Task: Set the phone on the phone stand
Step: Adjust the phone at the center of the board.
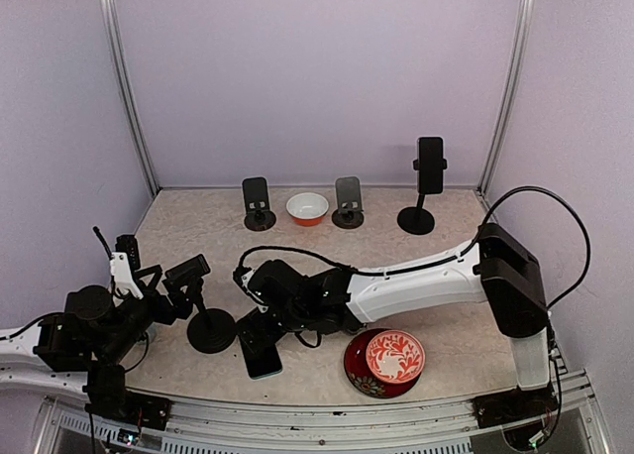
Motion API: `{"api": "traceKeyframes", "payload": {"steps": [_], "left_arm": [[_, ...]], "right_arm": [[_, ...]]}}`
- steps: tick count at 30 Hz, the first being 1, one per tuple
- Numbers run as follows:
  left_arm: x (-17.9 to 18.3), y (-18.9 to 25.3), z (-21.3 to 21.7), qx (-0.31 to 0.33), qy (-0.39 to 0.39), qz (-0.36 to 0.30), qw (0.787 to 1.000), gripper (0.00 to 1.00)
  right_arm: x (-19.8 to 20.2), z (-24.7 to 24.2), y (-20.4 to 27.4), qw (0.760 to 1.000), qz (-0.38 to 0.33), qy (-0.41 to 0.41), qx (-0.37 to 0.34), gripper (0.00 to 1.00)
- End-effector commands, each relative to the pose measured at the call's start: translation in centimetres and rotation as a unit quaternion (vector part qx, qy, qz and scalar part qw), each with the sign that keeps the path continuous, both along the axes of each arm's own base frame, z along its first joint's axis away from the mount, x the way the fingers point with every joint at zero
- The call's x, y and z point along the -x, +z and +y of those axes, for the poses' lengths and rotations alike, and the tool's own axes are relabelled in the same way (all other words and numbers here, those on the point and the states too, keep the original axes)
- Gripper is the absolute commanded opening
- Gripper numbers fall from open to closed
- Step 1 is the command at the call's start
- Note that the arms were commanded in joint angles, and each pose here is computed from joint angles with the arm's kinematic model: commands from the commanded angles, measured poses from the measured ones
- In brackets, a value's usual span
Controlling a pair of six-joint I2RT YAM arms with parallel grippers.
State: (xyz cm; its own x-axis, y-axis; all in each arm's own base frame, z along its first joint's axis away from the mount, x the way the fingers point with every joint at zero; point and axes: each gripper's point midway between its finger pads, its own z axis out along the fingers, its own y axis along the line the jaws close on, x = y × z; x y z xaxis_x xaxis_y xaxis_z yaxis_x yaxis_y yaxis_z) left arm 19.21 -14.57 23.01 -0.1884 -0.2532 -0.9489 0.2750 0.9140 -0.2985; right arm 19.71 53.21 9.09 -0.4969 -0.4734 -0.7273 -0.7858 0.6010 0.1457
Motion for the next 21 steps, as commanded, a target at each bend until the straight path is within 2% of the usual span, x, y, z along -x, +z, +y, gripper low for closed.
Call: {"api": "traceKeyframes", "payload": {"steps": [1, 11, 21], "left_arm": [[0.3, 3.5, 1.5, 0.067, 0.003, -0.021, 0.998, 0.99], [0.5, 3.8, 2.0, 0.081, 0.006, -0.018, 0.997, 0.99], [0.4, 4.2, 2.1, 0.08, 0.012, -0.014, 0.997, 0.99]], "right_arm": [[0.2, 0.2, -2.7, 0.998, -0.005, -0.036, 0.054, 1.0], [-1.3, 0.4, -5.6, 0.992, 0.0, -0.107, 0.07, 1.0], [-1.2, 1.6, -6.0, 0.991, 0.021, -0.125, 0.034, 1.0]]}}
